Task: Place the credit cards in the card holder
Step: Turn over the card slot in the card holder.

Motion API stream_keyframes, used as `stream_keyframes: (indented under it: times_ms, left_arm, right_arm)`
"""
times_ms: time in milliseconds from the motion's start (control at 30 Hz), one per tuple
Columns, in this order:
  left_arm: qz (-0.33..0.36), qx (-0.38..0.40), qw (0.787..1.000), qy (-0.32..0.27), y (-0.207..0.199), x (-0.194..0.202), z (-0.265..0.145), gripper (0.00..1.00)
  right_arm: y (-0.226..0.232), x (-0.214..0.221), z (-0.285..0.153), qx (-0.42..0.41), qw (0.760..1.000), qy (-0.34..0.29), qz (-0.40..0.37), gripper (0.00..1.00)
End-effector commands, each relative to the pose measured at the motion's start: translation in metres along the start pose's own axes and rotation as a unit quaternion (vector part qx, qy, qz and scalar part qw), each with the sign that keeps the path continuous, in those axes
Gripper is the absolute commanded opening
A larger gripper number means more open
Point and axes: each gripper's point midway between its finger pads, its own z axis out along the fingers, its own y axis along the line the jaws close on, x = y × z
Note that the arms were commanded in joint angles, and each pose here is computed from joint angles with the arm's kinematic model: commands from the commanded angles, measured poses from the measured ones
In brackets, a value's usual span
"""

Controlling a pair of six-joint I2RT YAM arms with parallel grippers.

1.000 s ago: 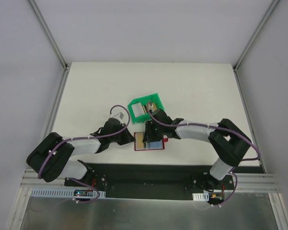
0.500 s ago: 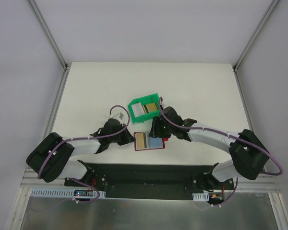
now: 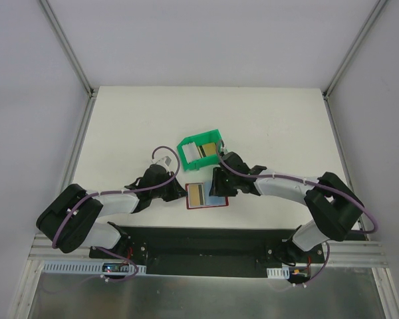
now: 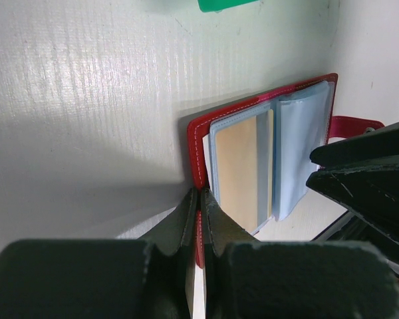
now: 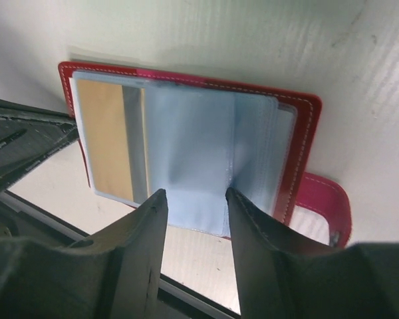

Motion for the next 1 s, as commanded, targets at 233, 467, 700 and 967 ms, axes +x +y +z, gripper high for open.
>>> stream_keyframes:
  times_ms: [233, 467, 700, 967]
  left_arm:
    - [-0.008, -0.075, 0.996, 0.055, 0.043, 0.033, -0.006, 0.00]
    - [-0.015, -0.083, 0.995, 0.054, 0.048, 0.035, -0.005, 0.00]
    - [-0.027, -0.095, 0.994, 0.049, 0.053, 0.036, -0.006, 0.00]
    - [-0.033, -0.104, 0.993, 0.046, 0.057, 0.037, -0.007, 0.00]
  right_arm:
    - [0.049, -0.007, 0.012, -0.093, 0.995, 0.026, -0.005, 0.39]
    - [0.100, -0.018, 0.009, -0.183, 0.982, 0.039, -0.034, 0.41]
    - [0.132, -0.014, -0.006, -0.242, 0.966, 0.062, -0.060, 0.43]
    - [0.140, -0.042, -0.048, -0.249, 0.964, -0.009, -0.093, 0.44]
